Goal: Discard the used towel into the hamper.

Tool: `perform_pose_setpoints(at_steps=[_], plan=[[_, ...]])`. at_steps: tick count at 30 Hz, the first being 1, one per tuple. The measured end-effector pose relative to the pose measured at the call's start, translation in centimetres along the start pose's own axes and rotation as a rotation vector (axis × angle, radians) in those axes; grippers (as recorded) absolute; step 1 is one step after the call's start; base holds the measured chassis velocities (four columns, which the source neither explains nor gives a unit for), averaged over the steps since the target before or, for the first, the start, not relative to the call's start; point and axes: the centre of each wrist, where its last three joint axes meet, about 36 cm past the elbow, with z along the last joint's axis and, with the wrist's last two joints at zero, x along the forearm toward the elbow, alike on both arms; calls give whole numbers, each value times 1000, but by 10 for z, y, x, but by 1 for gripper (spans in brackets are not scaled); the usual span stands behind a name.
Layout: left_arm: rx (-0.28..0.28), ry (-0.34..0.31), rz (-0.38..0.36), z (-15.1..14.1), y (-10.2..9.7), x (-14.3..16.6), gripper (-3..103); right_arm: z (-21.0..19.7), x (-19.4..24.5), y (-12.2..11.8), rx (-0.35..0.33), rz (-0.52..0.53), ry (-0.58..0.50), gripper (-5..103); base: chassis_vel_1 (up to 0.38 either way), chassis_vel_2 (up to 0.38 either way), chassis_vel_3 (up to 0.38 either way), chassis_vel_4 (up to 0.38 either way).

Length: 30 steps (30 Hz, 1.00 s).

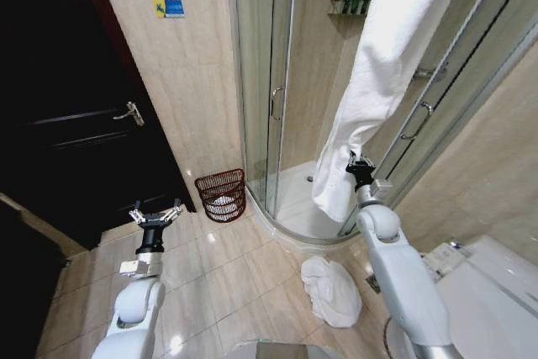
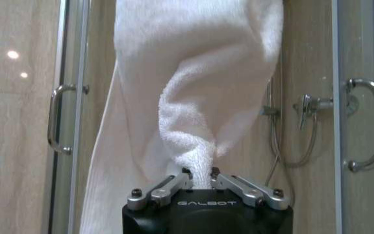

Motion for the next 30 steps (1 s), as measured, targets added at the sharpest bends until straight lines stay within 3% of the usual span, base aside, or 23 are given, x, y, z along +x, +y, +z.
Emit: perform_pose_setpoints(at_steps=[16, 23, 30], plan=[[4, -3, 1, 3, -3, 0, 100, -11, -22, -9, 29, 7, -33, 6, 0, 0, 0, 0], [0, 1, 5, 5, -7, 1, 100, -39, -67, -27, 64, 25, -106, 6, 0, 0, 0, 0], [-3, -4, 9, 3, -9, 1, 100, -47, -67, -38, 64, 45, -132, 6, 0, 0, 0, 0]])
